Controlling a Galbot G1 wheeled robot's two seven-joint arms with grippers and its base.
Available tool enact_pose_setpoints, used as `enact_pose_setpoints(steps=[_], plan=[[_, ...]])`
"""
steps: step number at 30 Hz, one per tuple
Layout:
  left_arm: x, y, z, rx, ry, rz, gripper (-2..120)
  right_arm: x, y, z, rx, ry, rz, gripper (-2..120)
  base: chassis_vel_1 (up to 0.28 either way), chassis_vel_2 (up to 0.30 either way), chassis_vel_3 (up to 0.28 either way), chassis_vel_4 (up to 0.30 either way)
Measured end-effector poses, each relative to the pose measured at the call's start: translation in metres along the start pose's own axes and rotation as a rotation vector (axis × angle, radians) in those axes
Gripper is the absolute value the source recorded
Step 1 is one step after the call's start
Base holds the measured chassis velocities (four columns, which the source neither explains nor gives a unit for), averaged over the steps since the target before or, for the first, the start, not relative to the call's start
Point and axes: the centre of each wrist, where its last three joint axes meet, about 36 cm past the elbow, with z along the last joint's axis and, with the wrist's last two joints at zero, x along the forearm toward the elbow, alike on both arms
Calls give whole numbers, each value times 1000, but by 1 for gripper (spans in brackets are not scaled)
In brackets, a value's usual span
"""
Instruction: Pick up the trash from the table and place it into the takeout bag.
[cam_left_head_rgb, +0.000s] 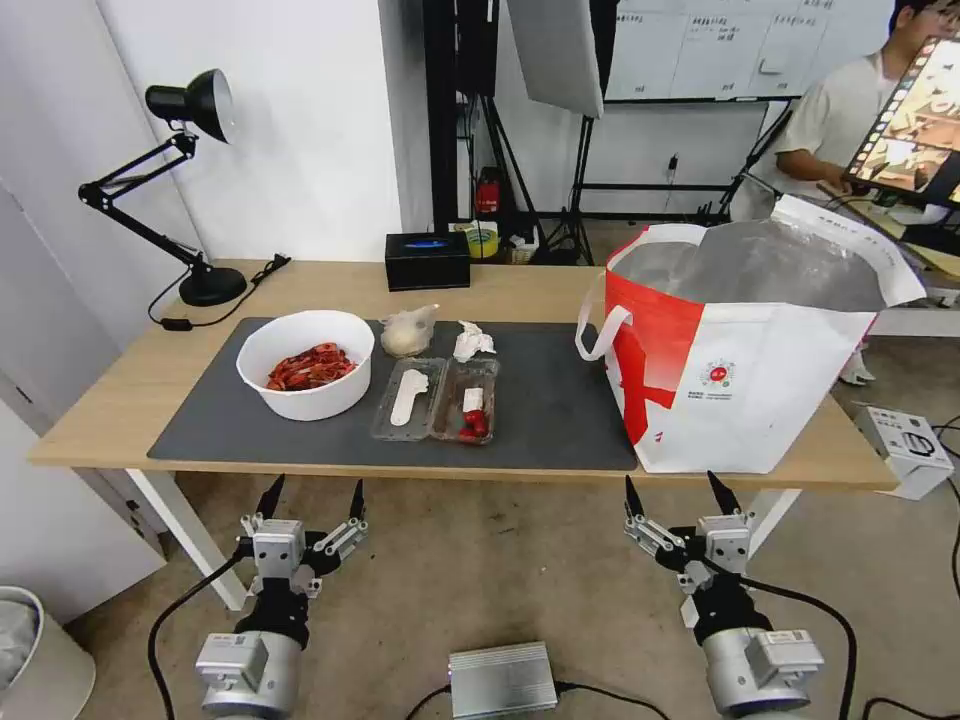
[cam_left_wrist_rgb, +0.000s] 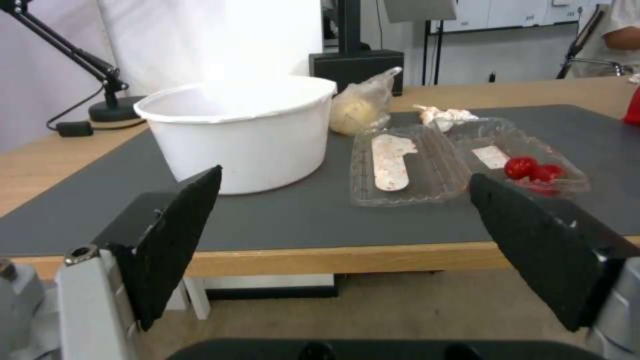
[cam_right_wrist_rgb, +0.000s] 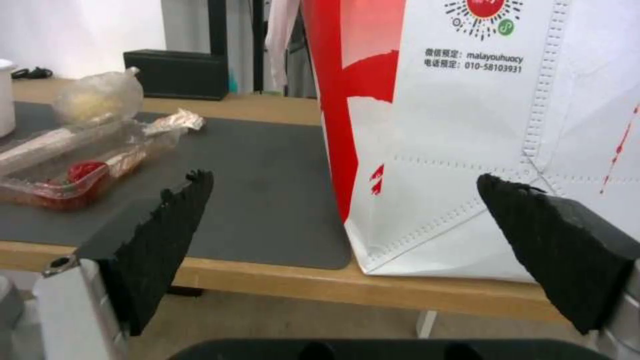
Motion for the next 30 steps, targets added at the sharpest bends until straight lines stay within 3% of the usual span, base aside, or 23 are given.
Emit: enact_pose_setpoints(steps=[4,6,7,9,10,12,13,30], plan=[[0,0,0,1,0,0,100,0,0,1,1,1,-1,100,0,0,0,0],[-17,6,11,37,0,-12,100,-9,-24,17,34,30,25,100,0,0,0,0],[-17,6,11,37,0,-12,100,-9,-24,17,34,30,25,100,0,0,0,0],[-49,20,28,98,3,-39,100,-26,-71,36,88,69,92,100,0,0,0,0],[-49,20,28,98,3,-39,100,-26,-71,36,88,69,92,100,0,0,0,0],[-67,30,34,135,2,-57,100,-39,-106,42,117,76,141,100,0,0,0,0],[-69,31,34,161,-5,-34,100,-41,-110,42,114,72,141,100,0,0,0,0],[-65,36,25,194,-59,74,100,-41,-106,27,104,27,116,100,0,0,0,0]])
